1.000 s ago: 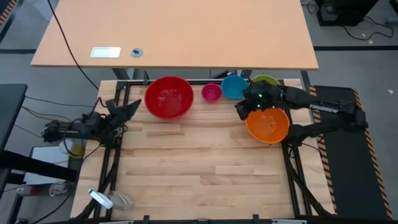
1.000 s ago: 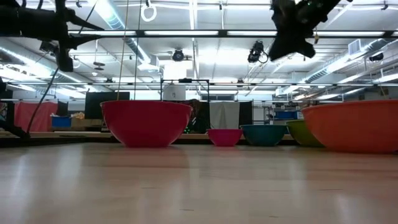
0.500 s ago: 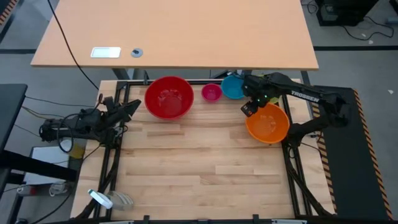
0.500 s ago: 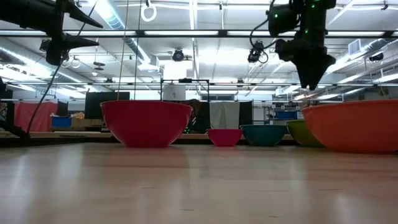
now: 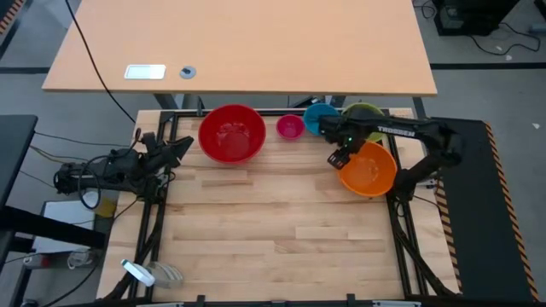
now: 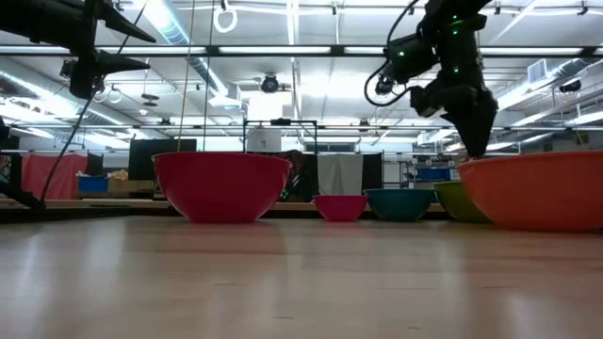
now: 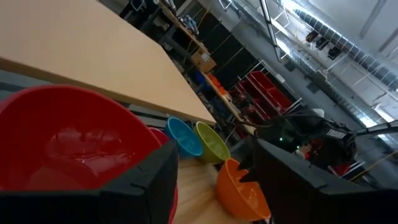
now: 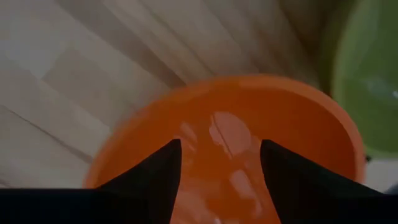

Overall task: Nest bowls inside each other
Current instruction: Stack the orange bowl on top of the red bowl

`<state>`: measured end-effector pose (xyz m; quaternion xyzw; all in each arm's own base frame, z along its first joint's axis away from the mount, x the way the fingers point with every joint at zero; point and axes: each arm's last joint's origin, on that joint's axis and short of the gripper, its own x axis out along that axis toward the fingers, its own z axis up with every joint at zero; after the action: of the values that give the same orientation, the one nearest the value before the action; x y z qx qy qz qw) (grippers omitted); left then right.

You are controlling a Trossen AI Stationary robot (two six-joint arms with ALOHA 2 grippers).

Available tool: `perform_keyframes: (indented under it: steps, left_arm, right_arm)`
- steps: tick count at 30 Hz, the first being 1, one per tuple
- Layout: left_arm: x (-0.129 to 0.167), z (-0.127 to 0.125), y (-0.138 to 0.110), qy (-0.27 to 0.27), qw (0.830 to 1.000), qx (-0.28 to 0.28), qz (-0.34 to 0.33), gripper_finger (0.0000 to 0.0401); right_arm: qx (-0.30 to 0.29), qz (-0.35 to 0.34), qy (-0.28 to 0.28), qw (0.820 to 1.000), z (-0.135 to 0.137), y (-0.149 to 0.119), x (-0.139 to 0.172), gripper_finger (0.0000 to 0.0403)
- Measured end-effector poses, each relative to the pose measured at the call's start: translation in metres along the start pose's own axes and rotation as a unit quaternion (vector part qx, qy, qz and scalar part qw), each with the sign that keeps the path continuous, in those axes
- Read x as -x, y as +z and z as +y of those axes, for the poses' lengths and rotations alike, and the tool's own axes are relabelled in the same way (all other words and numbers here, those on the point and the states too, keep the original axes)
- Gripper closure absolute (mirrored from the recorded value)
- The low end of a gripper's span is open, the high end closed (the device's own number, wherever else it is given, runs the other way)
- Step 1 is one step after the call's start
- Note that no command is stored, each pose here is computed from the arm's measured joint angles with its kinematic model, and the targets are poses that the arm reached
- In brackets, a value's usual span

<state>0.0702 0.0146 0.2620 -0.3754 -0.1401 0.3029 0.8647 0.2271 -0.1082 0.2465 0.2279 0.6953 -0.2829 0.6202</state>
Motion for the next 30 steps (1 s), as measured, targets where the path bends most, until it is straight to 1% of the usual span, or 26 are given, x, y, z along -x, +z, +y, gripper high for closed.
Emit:
perform_keyframes:
  steps: [6,10,15,17,19,22,25,27,30]
  left_arm:
    - [0.0,0.0,0.0,-0.001,1.0,-0.006,-0.001,0.019]
    - [0.0,-0.001,0.001,-0.006,1.0,0.0,-0.005,0.019]
    - [0.0,-0.004,0.004,-0.021,1.0,-0.009,-0.013,0.019]
    - [0.0,-0.005,0.004,-0.022,1.0,-0.013,-0.013,0.019]
    - [0.0,-0.005,0.004,-0.023,1.0,-0.013,-0.012,0.019]
    - [0.0,-0.005,0.004,-0.023,1.0,-0.012,-0.012,0.019]
    - [0.0,-0.005,0.004,-0.023,1.0,-0.01,-0.013,0.019]
    - [0.0,-0.005,0.004,-0.023,1.0,-0.008,-0.013,0.019]
    - [0.0,-0.005,0.004,-0.024,1.0,0.003,-0.012,0.0191]
  right_arm:
    - [0.044,0.01,-0.005,0.999,0.026,0.008,-0.015,0.0178]
    - [0.063,-0.009,0.001,0.998,0.041,0.013,-0.021,0.0179]
    - [0.072,-0.065,0.048,0.994,0.057,0.017,-0.016,0.0179]
    - [0.077,-0.075,0.07,0.992,0.061,0.017,-0.014,0.0179]
    - [0.08,-0.07,0.085,0.991,0.062,0.016,-0.011,0.0179]
    - [0.076,-0.065,0.088,0.991,0.056,0.016,0.001,0.0179]
    - [0.083,-0.08,0.057,0.992,0.044,0.014,0.011,0.0179]
    - [0.072,-0.087,0.04,0.993,0.029,0.015,0.014,0.0182]
    - [0.035,-0.087,0.036,0.995,-0.001,0.018,0.014,0.0191]
